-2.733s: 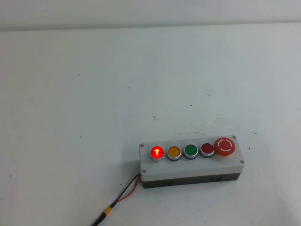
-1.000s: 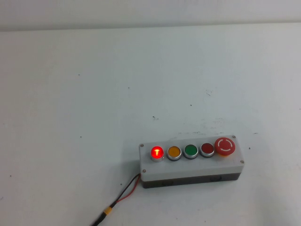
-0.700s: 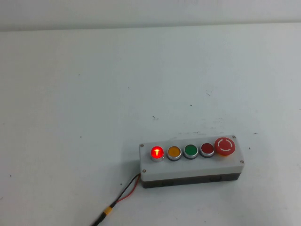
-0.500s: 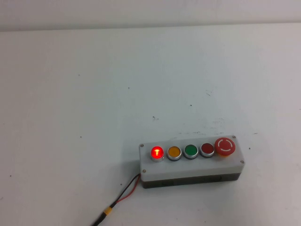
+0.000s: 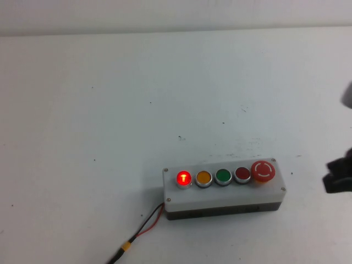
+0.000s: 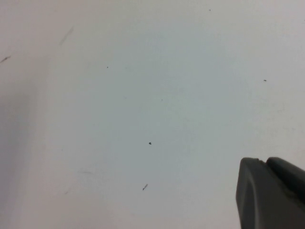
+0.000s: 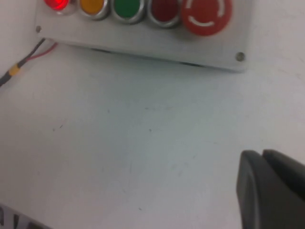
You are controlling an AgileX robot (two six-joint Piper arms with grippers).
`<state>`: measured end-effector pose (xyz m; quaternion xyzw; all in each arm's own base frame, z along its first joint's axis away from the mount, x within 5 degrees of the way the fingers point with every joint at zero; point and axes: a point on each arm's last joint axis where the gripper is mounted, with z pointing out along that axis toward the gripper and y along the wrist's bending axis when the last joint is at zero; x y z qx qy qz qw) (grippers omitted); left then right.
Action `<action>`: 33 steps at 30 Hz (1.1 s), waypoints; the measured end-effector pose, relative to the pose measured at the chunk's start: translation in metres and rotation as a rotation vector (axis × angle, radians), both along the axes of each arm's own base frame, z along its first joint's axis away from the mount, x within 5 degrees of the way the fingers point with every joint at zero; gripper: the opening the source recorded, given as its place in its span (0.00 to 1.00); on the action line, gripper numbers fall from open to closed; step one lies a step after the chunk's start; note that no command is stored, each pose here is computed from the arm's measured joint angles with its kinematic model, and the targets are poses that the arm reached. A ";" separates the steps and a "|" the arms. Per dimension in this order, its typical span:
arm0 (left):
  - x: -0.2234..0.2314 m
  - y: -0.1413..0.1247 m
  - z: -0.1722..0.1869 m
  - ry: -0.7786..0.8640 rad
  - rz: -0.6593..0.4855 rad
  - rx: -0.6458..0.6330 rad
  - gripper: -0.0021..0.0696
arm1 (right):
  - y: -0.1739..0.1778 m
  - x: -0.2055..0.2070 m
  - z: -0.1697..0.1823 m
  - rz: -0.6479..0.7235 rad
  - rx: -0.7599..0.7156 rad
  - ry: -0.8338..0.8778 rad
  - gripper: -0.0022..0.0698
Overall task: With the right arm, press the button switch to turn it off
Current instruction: Press the button to turn off
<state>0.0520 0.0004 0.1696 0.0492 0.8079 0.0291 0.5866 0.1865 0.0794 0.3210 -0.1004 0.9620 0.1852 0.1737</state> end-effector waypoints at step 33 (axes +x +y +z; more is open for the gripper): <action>0.000 0.000 0.000 0.000 0.000 0.000 0.03 | 0.226 0.096 -0.052 0.445 -0.280 0.080 0.01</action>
